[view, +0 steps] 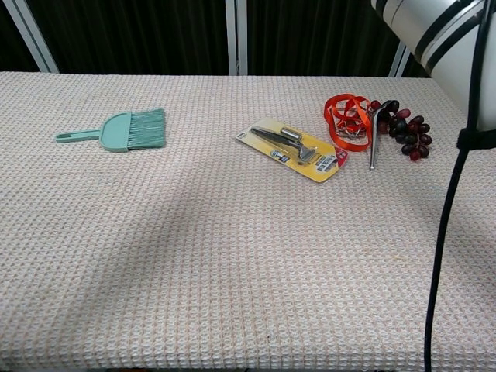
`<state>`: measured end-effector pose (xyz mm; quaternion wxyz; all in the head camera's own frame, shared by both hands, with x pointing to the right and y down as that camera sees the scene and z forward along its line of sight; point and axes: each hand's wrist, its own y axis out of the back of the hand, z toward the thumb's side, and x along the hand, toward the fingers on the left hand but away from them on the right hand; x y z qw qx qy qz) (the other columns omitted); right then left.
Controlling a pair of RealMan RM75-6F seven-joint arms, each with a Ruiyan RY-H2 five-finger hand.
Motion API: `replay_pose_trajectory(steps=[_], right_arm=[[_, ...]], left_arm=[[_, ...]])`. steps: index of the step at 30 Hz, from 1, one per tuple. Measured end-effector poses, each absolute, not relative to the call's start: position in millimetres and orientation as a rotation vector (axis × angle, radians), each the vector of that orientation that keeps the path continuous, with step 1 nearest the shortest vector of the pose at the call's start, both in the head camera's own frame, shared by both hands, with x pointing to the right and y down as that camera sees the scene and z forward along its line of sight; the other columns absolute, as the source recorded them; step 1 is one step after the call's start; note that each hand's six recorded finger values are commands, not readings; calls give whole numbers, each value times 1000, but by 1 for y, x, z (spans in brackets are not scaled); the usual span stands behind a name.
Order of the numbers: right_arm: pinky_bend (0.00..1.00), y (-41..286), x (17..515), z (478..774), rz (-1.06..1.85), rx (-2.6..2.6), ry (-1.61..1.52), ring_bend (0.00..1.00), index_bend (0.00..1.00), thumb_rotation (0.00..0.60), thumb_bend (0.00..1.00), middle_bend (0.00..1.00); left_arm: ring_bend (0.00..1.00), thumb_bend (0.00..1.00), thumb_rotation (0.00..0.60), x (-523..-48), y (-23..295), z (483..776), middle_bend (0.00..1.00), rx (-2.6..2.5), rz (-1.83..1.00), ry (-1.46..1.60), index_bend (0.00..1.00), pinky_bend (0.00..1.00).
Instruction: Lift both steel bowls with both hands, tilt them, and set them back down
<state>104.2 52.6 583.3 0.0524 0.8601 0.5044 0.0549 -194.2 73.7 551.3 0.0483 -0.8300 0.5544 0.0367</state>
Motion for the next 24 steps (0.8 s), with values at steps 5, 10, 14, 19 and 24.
replay_pose_trajectory(steps=[5, 10, 14, 19, 24], right_arm=[[539, 60, 74, 589, 145, 2649, 1436, 451, 697, 600, 400, 538], [539, 59, 76, 590, 146, 2647, 1461, 452, 696, 600, 400, 538], [539, 51, 103, 587, 160, 2609, 1554, 451, 696, 600, 400, 538], [539, 45, 118, 583, 183, 2566, 1596, 451, 697, 600, 402, 538], [539, 52, 91, 584, 179, 2602, 1502, 451, 696, 600, 399, 538]], left_arm=[[478, 364, 600, -176, 76, 553, 560, -2585, 114, 1621, 595, 674], [477, 365, 600, -184, 76, 552, 560, -2550, 109, 1640, 595, 674], [477, 366, 600, -206, 74, 550, 560, -2499, 92, 1696, 595, 674], [478, 367, 600, -214, 73, 549, 561, -2494, 102, 1718, 595, 674], [478, 367, 600, -189, 74, 553, 561, -2561, 112, 1652, 595, 674]])
